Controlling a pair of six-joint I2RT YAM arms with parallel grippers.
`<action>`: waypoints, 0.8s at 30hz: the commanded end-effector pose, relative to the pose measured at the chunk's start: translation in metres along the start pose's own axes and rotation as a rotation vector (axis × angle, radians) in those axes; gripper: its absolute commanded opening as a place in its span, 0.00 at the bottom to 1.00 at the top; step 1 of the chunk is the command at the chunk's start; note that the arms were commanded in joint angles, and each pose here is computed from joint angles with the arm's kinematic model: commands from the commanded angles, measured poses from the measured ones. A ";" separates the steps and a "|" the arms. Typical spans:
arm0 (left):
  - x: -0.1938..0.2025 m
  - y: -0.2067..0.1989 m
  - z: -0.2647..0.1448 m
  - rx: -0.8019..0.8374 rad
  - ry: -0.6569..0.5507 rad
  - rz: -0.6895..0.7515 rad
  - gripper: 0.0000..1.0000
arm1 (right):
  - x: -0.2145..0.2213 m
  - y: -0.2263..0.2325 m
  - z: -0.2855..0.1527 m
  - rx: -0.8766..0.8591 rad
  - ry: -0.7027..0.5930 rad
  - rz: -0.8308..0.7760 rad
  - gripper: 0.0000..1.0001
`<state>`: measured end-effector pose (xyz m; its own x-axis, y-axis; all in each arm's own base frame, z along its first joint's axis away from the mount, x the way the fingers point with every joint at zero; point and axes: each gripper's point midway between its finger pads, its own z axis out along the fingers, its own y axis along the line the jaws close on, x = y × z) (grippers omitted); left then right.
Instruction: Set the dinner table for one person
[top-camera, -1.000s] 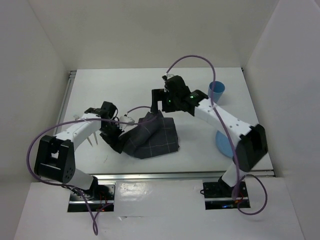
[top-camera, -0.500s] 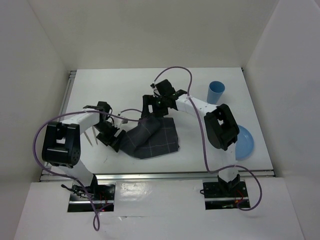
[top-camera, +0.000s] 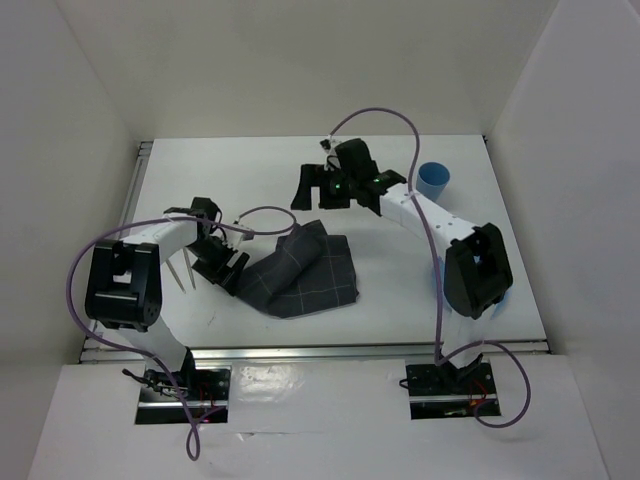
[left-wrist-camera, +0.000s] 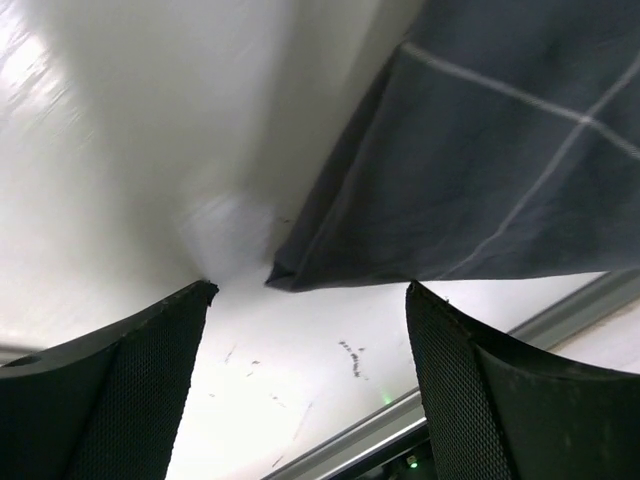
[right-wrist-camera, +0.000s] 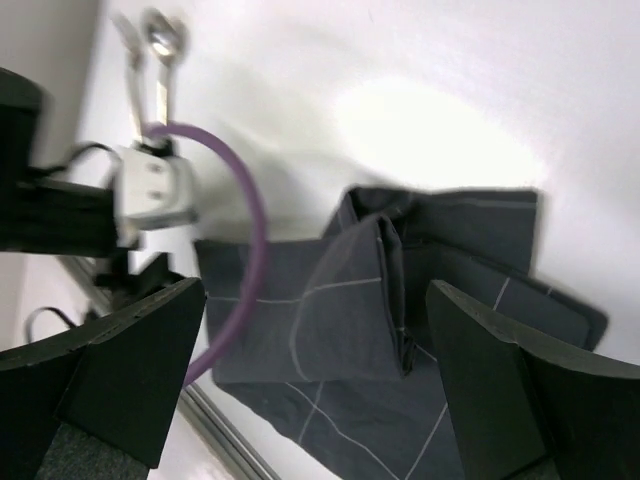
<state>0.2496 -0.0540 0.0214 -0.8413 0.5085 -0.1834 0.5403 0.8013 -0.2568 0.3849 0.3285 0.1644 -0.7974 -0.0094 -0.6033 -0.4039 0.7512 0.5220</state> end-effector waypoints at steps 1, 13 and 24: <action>-0.002 0.013 -0.006 -0.081 -0.025 0.036 0.87 | -0.047 0.025 -0.036 -0.091 -0.144 -0.045 1.00; 0.003 -0.003 -0.016 0.058 -0.079 -0.025 0.81 | -0.014 -0.045 -0.003 0.046 0.017 0.142 0.95; -0.001 -0.012 0.000 0.221 0.018 -0.199 0.80 | 0.049 -0.010 0.061 -0.114 0.199 0.051 0.84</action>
<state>0.2480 -0.0582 0.0290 -0.9131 0.3792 -0.1497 0.4047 0.7984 -0.4458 0.3730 0.3383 0.0788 -0.9156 -0.0721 -0.3955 -0.3193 0.7283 0.6063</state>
